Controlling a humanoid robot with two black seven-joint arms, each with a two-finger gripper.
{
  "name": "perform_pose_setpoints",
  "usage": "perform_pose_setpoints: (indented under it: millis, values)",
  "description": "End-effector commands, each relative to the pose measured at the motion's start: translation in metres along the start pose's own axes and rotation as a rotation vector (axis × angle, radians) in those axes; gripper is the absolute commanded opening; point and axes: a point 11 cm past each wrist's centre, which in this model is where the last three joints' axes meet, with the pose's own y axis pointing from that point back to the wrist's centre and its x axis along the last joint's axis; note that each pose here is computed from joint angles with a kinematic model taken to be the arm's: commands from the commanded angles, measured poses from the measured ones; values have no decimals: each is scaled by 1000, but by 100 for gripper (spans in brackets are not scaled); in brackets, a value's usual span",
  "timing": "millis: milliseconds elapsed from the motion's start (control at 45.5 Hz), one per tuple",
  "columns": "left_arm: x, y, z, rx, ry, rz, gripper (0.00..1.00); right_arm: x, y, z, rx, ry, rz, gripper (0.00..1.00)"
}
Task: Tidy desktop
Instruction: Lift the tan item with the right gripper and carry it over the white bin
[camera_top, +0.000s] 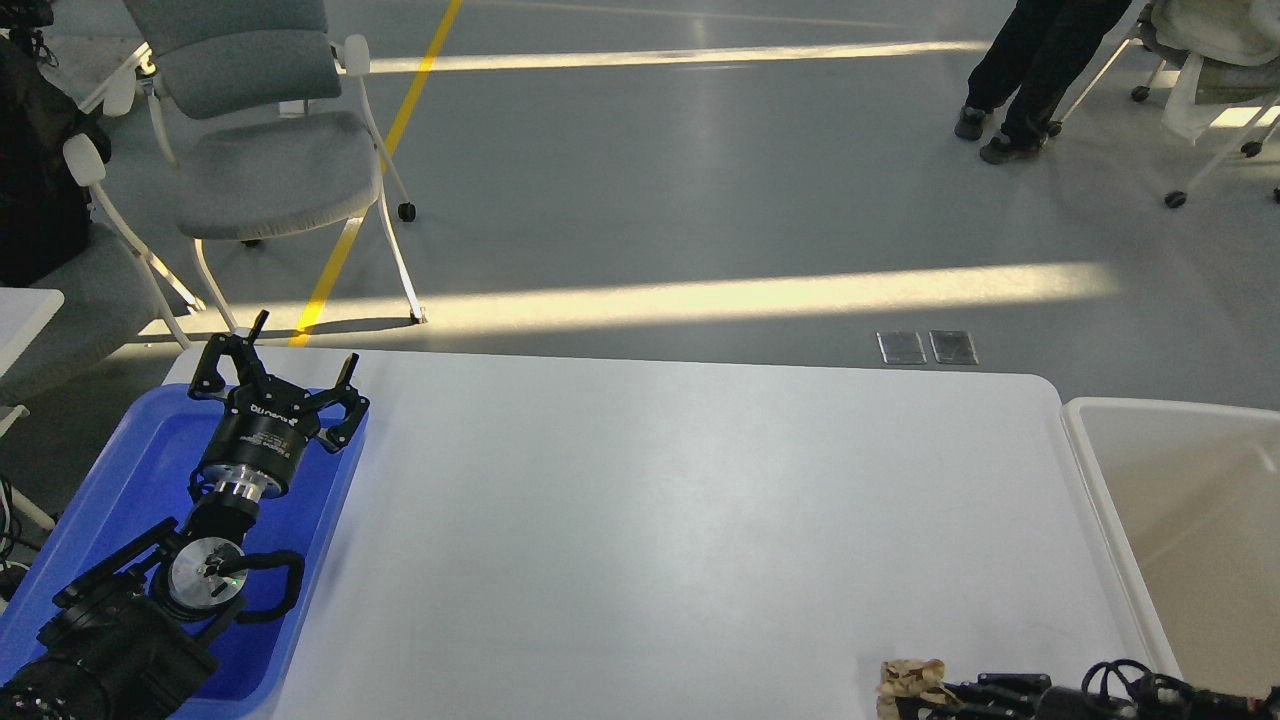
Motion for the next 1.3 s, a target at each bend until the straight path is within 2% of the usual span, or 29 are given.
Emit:
perform_pose_setpoints:
  millis: [0,351,571,659,1274]
  values:
    - [0,0,0,0,-1,2,100,47,38,30,-102,32,7,0]
    - [-1,-1,1,-3,0,0,100,136,70,31,-90,4,63,0]
    - [-1,-1,1,-2,-1,-1,100,212,106,21,-76,-23,85,0]
    - [-1,-1,1,-2,-1,-1,100,230,116,17,-80,-20,90,0]
    - [-1,-1,1,-3,0,0,100,242,151,29,-163,-22,163,0]
